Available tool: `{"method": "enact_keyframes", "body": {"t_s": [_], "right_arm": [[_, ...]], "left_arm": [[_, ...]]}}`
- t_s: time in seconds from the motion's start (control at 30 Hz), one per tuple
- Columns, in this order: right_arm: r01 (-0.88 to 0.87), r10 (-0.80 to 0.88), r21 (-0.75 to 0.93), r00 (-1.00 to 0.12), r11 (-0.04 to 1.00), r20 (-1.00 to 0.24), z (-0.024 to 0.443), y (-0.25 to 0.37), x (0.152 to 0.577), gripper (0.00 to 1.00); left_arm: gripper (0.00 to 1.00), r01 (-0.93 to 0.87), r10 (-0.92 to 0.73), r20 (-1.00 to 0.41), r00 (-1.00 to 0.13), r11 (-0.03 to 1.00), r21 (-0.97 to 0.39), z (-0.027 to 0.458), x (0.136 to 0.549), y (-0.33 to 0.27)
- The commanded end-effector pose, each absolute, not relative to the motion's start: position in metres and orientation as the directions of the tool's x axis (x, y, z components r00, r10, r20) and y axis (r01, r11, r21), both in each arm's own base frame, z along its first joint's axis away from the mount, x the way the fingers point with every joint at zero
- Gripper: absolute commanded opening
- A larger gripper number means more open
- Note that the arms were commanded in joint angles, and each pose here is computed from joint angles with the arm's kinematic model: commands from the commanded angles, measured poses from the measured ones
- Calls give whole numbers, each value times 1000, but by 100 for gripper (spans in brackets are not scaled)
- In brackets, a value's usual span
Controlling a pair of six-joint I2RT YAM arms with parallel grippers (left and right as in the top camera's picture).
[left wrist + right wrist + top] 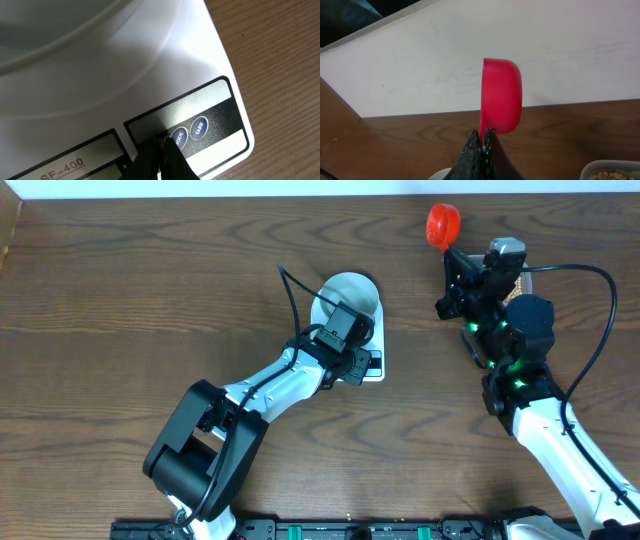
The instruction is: Scoop item into bowl and weigh 50g on scale
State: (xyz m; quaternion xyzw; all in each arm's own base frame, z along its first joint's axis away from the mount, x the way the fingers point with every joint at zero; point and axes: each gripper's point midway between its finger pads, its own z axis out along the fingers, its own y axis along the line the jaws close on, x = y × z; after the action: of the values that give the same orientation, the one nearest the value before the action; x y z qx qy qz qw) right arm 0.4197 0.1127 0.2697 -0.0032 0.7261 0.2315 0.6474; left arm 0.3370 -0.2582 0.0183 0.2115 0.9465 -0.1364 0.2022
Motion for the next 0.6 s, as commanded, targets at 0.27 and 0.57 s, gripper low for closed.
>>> {"method": "enact_keyframes", "body": {"t_s": [0.27, 0.57], "right_arm": [[-302, 295, 316, -114, 899, -949, 286, 108, 424, 1], [-306, 298, 315, -103, 898, -949, 288, 108, 424, 1]], "left_arm": [[7, 469, 325, -520, -790, 866, -172, 57, 346, -261], [7, 461, 332, -488, -807, 871, -169, 42, 342, -258]]}}
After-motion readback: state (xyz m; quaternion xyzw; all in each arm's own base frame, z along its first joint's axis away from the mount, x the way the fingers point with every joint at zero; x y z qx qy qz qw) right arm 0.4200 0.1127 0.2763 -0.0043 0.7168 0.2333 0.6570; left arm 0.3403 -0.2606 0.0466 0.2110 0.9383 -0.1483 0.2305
